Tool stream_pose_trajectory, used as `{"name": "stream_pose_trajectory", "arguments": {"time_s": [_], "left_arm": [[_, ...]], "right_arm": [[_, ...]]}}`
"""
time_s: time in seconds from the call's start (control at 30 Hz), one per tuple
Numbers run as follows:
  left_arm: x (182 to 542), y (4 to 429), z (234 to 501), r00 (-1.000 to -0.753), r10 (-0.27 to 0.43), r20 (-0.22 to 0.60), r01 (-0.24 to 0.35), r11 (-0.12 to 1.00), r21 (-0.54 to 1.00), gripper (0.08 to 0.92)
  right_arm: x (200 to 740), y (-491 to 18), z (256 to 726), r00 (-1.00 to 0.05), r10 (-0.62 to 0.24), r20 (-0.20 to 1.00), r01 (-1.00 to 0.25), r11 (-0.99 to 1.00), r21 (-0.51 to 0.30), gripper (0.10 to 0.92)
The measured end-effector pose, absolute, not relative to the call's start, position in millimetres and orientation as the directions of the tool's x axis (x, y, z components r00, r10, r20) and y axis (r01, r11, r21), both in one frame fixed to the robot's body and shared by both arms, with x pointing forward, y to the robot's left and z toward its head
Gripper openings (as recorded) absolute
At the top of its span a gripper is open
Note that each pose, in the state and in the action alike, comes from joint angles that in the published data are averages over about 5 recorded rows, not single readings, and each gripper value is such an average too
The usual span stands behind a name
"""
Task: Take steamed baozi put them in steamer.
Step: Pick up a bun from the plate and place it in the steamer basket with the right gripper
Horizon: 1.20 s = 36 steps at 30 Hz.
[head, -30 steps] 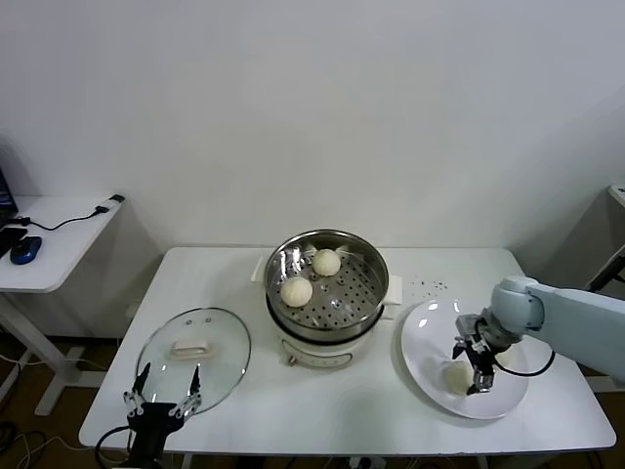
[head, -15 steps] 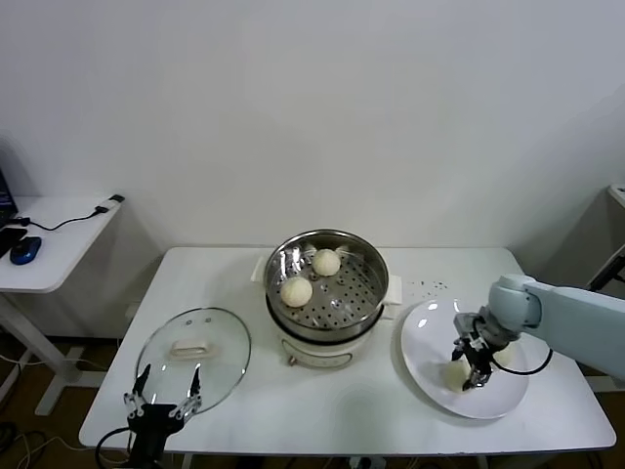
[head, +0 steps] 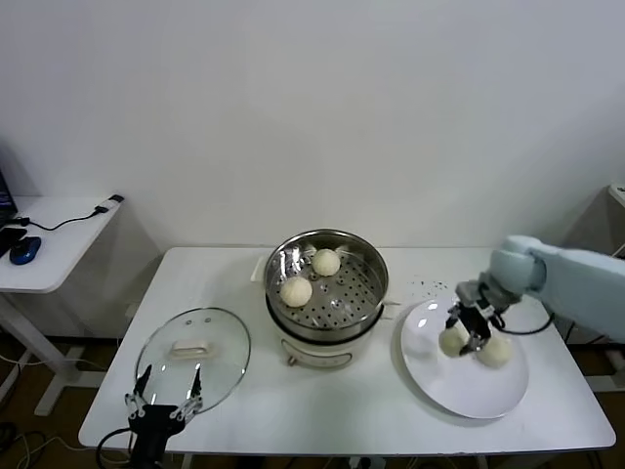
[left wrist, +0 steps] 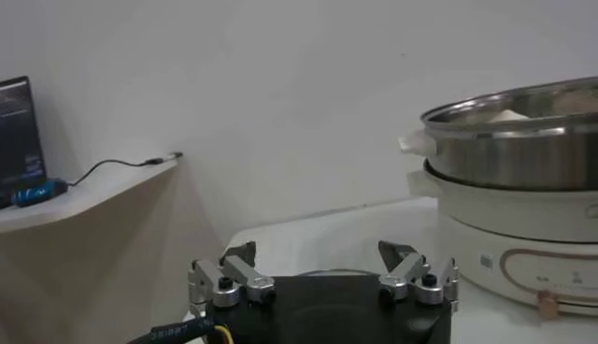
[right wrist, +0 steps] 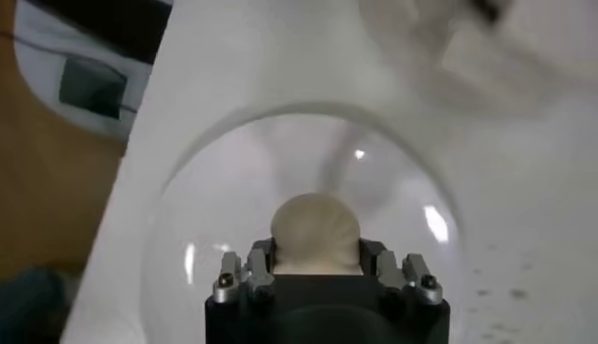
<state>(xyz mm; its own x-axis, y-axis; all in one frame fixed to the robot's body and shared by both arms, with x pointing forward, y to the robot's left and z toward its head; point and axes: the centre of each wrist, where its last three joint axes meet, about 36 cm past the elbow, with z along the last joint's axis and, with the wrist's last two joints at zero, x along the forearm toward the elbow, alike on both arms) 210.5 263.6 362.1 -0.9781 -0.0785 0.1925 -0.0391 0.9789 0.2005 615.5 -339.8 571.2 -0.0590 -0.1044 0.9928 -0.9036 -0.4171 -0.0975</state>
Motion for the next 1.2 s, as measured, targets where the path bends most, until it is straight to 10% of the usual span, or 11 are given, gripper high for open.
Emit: {"name": "stream_pose_trajectory", "arguments": {"time_s": [0.5,1.2], "left_arm": [[212,256,364,-0.979,-0.077,0.19,-0.039,0.98,0.196,0.823],[207,265,359,-0.973,-0.099,0.21,-0.058,0.98,0.192,0.823]], "right_arm": [[663,-176,727,-0.2,-0.07,0.977,-0.392,-0.909,-0.145,0.587],[642,-25,634,-0.063,0.012,0.998,-0.018,-1.0,0.011,0.585]]}}
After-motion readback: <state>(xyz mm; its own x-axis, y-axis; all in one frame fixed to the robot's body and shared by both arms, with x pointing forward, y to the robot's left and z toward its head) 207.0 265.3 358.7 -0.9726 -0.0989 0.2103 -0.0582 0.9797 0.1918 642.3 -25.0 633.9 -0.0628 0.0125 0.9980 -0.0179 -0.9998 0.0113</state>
